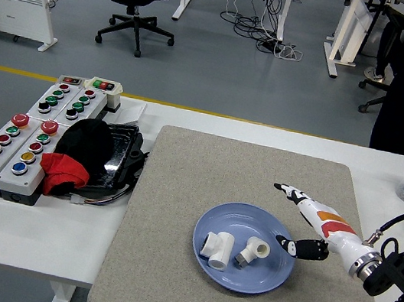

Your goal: Pick pipe place plate twice

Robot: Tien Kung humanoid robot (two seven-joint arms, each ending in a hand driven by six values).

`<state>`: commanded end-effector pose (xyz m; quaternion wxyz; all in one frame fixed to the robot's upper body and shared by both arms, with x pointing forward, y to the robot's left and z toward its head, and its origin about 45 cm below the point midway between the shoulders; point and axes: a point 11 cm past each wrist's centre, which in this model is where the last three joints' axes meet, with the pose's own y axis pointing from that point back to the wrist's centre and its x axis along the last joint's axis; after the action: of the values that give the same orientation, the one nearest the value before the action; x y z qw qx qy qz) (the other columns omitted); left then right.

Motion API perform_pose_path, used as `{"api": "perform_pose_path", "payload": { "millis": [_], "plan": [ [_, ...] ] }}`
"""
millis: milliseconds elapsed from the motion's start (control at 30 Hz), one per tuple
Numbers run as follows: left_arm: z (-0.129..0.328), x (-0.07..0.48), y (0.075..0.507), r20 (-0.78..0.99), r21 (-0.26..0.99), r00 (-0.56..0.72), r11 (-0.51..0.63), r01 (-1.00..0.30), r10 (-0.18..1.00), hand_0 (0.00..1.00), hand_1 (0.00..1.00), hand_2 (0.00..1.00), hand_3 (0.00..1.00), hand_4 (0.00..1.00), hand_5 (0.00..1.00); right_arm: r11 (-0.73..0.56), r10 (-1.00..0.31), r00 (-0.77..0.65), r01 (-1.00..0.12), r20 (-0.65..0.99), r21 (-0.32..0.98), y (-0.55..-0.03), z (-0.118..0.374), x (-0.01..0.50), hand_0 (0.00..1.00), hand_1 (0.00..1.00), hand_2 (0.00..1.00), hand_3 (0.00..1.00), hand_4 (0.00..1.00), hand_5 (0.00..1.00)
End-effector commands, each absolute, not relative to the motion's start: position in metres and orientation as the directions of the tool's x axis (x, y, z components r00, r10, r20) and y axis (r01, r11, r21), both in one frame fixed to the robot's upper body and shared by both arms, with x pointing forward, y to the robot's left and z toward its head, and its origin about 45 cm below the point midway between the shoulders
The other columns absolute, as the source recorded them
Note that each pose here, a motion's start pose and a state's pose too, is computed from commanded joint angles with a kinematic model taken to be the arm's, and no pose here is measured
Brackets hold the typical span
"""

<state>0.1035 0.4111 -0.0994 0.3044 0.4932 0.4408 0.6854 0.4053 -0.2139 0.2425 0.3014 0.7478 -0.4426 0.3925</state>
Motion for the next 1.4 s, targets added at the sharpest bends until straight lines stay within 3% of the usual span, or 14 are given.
{"api": "perform_pose_path", "payload": {
  "millis": [300, 433, 500, 667, 700, 867, 900, 1133, 1400],
  "plan": [
    [-0.099, 0.106, 0.411, 0.405, 0.905, -0.332, -0.426, 0.013, 0.852, 0.711, 0.747, 0.718, 0.658, 0.402, 0.998, -0.338, -0.518, 0.211, -0.941, 0.829, 0.029, -0.238, 0.255, 0.412, 0.875, 0.866, 0.984, 0.960, 0.680, 0.270],
    [-0.098, 0.108, 0.411, 0.403, 0.905, -0.333, -0.425, 0.008, 0.852, 0.711, 0.747, 0.718, 0.658, 0.402, 0.998, -0.270, -0.626, 0.131, -0.961, 0.769, -0.057, -0.249, 0.261, 0.415, 0.875, 0.866, 0.984, 0.960, 0.680, 0.270],
    [-0.098, 0.110, 0.411, 0.402, 0.905, -0.334, -0.425, 0.005, 0.852, 0.711, 0.747, 0.718, 0.658, 0.402, 0.998, -0.228, -0.704, 0.083, -0.967, 0.706, -0.113, -0.255, 0.263, 0.415, 0.846, 0.834, 0.966, 0.918, 0.650, 0.300],
    [-0.098, 0.111, 0.410, 0.401, 0.905, -0.335, -0.424, 0.003, 0.853, 0.711, 0.747, 0.718, 0.658, 0.402, 0.998, -0.144, -0.859, 0.030, -0.972, 0.512, -0.185, -0.272, 0.268, 0.413, 0.846, 0.834, 0.966, 0.918, 0.650, 0.300],
    [-0.098, 0.111, 0.410, 0.401, 0.905, -0.335, -0.424, 0.002, 0.853, 0.711, 0.747, 0.718, 0.658, 0.402, 0.998, -0.131, -0.887, 0.030, -0.973, 0.461, -0.188, -0.277, 0.270, 0.412, 0.827, 0.816, 0.931, 0.897, 0.621, 0.348],
    [-0.098, 0.112, 0.410, 0.401, 0.905, -0.334, -0.425, 0.001, 0.853, 0.711, 0.747, 0.718, 0.658, 0.402, 0.998, -0.067, -0.971, 0.034, -0.988, 0.238, -0.135, -0.296, 0.269, 0.413, 0.827, 0.816, 0.931, 0.897, 0.621, 0.348],
    [-0.098, 0.112, 0.410, 0.401, 0.905, -0.334, -0.425, 0.001, 0.853, 0.711, 0.747, 0.718, 0.658, 0.402, 0.998, -0.056, -0.981, 0.033, -0.991, 0.191, -0.119, -0.301, 0.267, 0.412, 0.809, 0.799, 0.900, 0.864, 0.589, 0.519],
    [-0.097, 0.113, 0.411, 0.401, 0.905, -0.333, -0.426, -0.001, 0.853, 0.711, 0.747, 0.718, 0.658, 0.401, 0.998, 0.041, -0.987, -0.035, -0.998, -0.155, -0.038, -0.332, 0.251, 0.403, 0.805, 0.792, 0.887, 0.857, 0.590, 0.544],
    [-0.097, 0.114, 0.411, 0.401, 0.905, -0.333, -0.426, -0.002, 0.853, 0.711, 0.747, 0.717, 0.657, 0.401, 0.998, 0.094, -0.858, -0.106, -0.994, -0.502, 0.049, -0.350, 0.232, 0.393, 0.801, 0.788, 0.879, 0.845, 0.589, 0.554]
  ]
}}
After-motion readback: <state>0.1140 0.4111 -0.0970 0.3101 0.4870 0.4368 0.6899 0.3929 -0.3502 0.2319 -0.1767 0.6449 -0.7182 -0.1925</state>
